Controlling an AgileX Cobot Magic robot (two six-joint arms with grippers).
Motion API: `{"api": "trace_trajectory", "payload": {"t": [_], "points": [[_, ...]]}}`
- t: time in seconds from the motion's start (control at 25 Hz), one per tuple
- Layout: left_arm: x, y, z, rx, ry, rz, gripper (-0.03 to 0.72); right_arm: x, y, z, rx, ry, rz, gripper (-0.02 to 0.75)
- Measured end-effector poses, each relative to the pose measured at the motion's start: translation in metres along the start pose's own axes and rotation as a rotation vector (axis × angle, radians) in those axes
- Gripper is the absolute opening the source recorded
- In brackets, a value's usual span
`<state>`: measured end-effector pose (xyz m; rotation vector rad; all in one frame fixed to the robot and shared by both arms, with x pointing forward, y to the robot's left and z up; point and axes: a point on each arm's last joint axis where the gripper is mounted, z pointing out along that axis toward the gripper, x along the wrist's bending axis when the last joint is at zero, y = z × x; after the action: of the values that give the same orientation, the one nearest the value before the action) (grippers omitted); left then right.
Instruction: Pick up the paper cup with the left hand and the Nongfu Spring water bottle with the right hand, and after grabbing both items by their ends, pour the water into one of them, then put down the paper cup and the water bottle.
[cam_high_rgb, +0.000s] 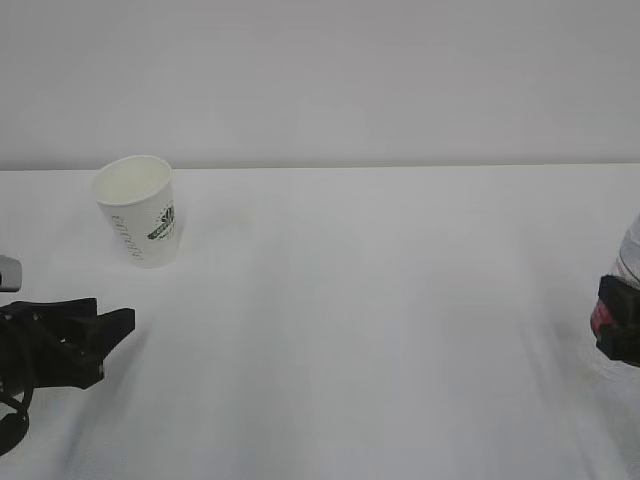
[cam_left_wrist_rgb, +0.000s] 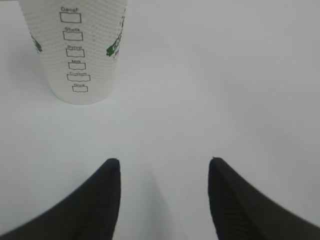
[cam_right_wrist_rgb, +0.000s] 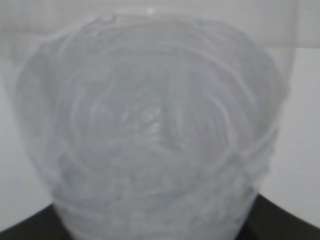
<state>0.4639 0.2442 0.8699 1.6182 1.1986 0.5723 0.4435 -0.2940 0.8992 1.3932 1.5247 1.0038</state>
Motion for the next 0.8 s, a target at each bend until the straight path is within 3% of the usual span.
{"api": "trace_trajectory", "payload": {"t": [0.28,0.52,0.8], "points": [[0.001,0.000,0.000,-0.002,0.012,-0.005,0.407,0.000,0.000,0.000,0.000,-0.002,-0.001,0.386],[0.010,0.002,-0.001,-0.022,0.105,-0.048,0.407,0.000,0.000,0.000,0.000,-0.002,-0.001,0.386],[0.016,0.020,0.015,-0.100,0.117,-0.034,0.413,0.000,0.000,0.000,0.000,0.005,-0.005,0.386]]}}
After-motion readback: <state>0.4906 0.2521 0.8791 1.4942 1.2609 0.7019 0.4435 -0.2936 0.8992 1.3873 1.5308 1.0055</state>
